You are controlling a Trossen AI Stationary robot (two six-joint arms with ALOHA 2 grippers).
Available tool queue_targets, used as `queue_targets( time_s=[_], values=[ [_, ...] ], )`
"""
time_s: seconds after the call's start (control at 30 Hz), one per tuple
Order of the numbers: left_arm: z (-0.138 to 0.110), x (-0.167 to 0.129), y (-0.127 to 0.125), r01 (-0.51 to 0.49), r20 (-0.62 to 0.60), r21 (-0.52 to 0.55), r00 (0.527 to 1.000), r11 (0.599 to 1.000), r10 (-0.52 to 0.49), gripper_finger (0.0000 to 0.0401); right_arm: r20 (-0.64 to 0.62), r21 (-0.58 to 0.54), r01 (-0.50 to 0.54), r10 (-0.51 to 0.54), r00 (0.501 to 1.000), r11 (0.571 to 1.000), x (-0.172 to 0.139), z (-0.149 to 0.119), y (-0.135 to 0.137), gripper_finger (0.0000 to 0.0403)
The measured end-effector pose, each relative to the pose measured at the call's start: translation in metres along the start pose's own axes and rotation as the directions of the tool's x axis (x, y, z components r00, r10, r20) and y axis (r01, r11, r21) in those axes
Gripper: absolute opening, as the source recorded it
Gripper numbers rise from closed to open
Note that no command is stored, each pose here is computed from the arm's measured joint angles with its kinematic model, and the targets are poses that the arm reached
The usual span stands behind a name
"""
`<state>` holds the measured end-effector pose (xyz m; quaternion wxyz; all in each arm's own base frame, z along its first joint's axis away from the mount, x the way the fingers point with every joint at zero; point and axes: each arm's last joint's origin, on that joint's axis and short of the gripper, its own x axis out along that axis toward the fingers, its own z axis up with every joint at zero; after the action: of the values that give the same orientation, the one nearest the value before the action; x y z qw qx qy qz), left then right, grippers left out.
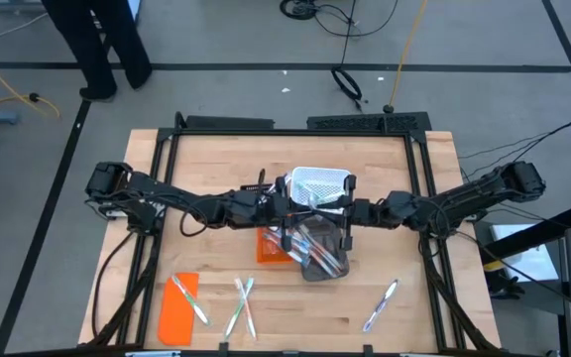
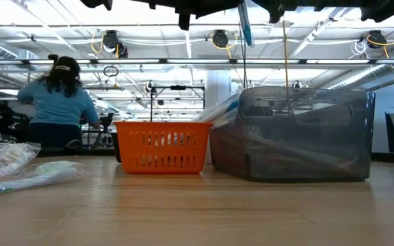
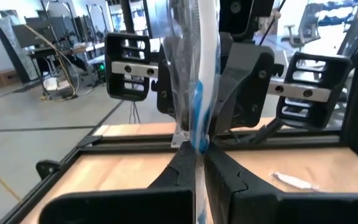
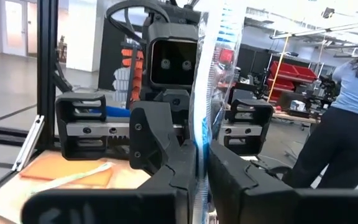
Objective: Pick & Place Toothbrushes
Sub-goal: Put the blue toothbrush into the orange bin
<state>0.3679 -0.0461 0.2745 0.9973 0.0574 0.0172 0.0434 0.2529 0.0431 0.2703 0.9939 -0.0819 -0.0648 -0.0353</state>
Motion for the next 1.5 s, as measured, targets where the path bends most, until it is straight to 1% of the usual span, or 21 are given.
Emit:
queue_targets(
  time_s=[0.13,0.3,0.4,0.5,0.63,0.7,0.77,0.87,1.03,1.2,1.3,1.5],
  values=[
    [-0.004,0.000,0.000,-0.006,-0.046,0.010,0.999,1.000,0.006,0.0003,-0.026,-0.005,-0.003,0.003,1.000,1.000,-0.001,-0.001,0.000,0.0034],
    [-0.011,-0.001,-0.001,-0.042,-0.125,0.035,0.991,0.998,0.046,0.0002,-0.048,-0.012,-0.007,0.006,0.999,1.000,-0.004,-0.001,-0.001,0.0040],
    [-0.016,-0.004,-0.002,-0.061,-0.180,0.064,0.981,0.996,0.072,0.0001,-0.049,-0.013,-0.005,0.005,0.999,1.000,-0.006,0.002,-0.002,0.0044],
    [-0.016,-0.007,-0.002,-0.091,-0.217,0.102,0.970,0.991,0.111,0.0001,-0.084,-0.022,-0.012,0.010,0.996,1.000,-0.010,0.002,-0.003,0.0045],
    [-0.015,-0.017,-0.007,-0.083,-0.297,0.153,0.947,0.985,0.126,0.0001,-0.125,-0.032,-0.021,0.017,0.992,0.999,-0.016,0.004,-0.005,0.0045],
    [-0.018,-0.026,-0.011,-0.066,-0.367,0.191,0.921,0.979,0.133,0.0001,-0.147,-0.037,-0.027,0.021,0.989,0.999,-0.019,0.003,-0.006,0.0045],
    [-0.019,-0.030,-0.014,-0.049,-0.400,0.213,0.907,0.976,0.133,0.0001,-0.163,-0.041,-0.030,0.023,0.986,0.999,-0.022,0.004,-0.007,0.0045],
    [-0.026,-0.042,-0.021,0.031,-0.510,0.273,0.852,0.961,0.117,0.0000,-0.171,-0.043,-0.030,0.022,0.985,0.999,-0.025,0.006,-0.008,0.0044],
    [-0.036,-0.055,-0.033,0.127,-0.611,0.303,0.786,0.945,0.090,0.0000,-0.195,-0.043,-0.012,0.003,0.981,0.999,-0.026,0.005,-0.009,0.0043],
    [-0.039,-0.058,-0.042,0.163,-0.618,0.313,0.783,0.936,0.071,0.0000,-0.195,-0.042,-0.004,-0.004,0.981,0.999,-0.026,0.005,-0.009,0.0043],
    [-0.048,-0.062,-0.045,0.202,-0.643,0.339,0.763,0.919,0.069,0.0000,-0.194,-0.041,-0.004,-0.004,0.981,0.999,-0.026,0.006,-0.009,0.0043],
    [-0.068,-0.067,-0.045,0.231,-0.647,0.365,0.760,0.902,0.067,0.0002,-0.194,-0.026,-0.004,-0.001,0.981,1.000,-0.026,0.006,-0.009,0.0043]
  ],
)
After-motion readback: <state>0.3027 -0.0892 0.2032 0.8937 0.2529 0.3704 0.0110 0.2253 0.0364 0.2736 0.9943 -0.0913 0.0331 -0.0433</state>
